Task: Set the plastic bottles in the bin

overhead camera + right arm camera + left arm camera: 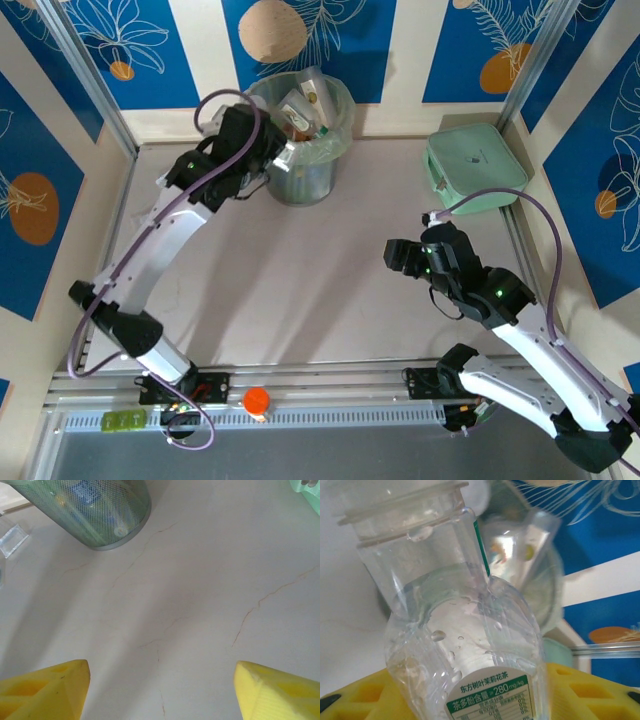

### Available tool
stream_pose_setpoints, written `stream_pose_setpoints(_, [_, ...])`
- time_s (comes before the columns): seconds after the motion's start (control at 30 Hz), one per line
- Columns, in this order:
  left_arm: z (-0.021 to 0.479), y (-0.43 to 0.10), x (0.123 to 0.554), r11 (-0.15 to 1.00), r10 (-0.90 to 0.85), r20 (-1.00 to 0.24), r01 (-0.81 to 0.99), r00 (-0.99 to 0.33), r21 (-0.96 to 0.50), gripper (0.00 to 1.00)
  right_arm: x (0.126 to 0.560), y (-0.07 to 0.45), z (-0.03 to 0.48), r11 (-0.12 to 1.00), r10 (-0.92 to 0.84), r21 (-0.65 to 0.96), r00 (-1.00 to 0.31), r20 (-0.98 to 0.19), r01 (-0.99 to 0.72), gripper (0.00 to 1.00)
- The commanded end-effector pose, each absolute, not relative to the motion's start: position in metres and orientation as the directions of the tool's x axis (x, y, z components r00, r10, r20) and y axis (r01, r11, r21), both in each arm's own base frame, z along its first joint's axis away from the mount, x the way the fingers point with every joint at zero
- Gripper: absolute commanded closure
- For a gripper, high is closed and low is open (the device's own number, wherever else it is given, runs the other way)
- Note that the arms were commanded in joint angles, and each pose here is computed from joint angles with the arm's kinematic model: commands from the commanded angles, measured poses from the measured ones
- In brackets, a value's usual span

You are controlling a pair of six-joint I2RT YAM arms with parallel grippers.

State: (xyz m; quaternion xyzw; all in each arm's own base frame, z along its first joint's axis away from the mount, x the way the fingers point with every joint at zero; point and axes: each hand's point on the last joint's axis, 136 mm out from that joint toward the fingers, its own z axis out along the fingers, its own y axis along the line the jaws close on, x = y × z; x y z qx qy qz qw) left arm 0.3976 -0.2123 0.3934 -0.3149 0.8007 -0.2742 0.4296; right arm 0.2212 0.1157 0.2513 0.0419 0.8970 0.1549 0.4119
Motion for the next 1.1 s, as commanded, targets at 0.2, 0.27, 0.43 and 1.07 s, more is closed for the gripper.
stream_pose_setpoints(0.2, [0.415,-0.275,0.458,0.558,-0.781,-0.439,-0.18,-0.444,-0.81,0.45,0.218,0.121,0.263,0.94,0.201,0.33,-0.644,-0.738,-0.084,0.24])
stream_pose_setpoints(0.27, [0.417,-0.284,0.47,0.558,-0.778,-0.443,-0.164,-0.446,-0.814,0.45,0.217,0.119,0.263,0.942,0.196,0.325,-0.642,-0.741,-0.088,0.24])
stream_pose_setpoints(0.43, [0.406,-0.29,0.493,0.565,-0.771,-0.444,-0.171,-0.456,-0.807,0.45,0.215,0.114,0.261,0.947,0.188,0.309,-0.632,-0.752,-0.086,0.24])
stream_pose_setpoints(1.07, [0.33,-0.25,0.519,0.395,-0.905,-0.262,-0.431,-0.335,-0.812,0.43,0.218,0.118,0.25,0.95,0.164,0.294,-0.639,-0.751,-0.102,0.24])
